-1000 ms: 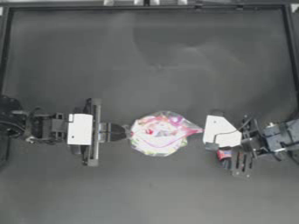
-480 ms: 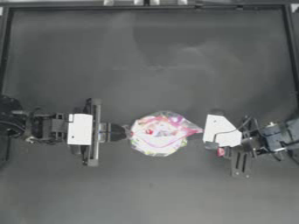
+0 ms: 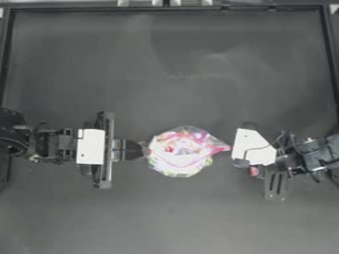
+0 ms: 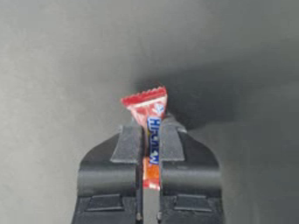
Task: Put candy in bag
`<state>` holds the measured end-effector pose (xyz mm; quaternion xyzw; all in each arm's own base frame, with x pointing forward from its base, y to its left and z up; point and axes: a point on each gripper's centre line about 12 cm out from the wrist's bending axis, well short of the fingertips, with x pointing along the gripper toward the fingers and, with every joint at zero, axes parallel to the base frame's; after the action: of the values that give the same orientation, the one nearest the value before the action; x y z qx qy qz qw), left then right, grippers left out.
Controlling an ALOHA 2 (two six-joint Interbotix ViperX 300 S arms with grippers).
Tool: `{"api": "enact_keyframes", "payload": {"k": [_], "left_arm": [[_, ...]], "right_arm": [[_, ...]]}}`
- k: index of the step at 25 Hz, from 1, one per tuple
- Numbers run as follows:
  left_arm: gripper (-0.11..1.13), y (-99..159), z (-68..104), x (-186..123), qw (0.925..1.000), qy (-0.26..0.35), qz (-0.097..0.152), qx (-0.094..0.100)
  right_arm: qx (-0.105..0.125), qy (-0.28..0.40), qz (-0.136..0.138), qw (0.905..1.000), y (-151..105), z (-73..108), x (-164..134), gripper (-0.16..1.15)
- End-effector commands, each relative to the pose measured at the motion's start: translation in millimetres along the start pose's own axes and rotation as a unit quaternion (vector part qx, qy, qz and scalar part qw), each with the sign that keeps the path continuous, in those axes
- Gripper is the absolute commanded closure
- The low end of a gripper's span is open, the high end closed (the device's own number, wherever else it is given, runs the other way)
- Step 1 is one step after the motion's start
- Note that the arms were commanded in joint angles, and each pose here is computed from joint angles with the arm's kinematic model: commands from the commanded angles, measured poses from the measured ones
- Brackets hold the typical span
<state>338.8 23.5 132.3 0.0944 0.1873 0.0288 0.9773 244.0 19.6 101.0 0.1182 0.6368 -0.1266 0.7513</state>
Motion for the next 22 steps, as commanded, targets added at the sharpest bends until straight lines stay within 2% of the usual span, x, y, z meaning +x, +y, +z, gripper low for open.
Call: {"api": "enact_keyframes", "payload": {"k": [1, 10, 15, 22], "left_arm": [[0.98, 4, 15.9, -1, 0.9996, -0.026, 0.007, -0.003], [0.98, 3, 16.0, -1, 0.9996, -0.026, 0.006, -0.002], [0.98, 4, 16.4, 0, 0.9996, -0.027, 0.007, -0.002], [0.98, 4, 16.4, 0, 0.9996, -0.027, 0.007, -0.002]], "right_arm": [[0.001, -0.019, 0.007, 0.9998, 2, 5.6, -18, 0.75], [0.001, -0.095, 0.033, 0.9949, 2, 19.7, -70, 0.75], [0.000, -0.146, 0.040, 0.9884, -1, 29.9, -102, 0.75], [-0.019, -0.215, 0.031, 0.9761, -3, 55.6, -137, 0.76]]}}
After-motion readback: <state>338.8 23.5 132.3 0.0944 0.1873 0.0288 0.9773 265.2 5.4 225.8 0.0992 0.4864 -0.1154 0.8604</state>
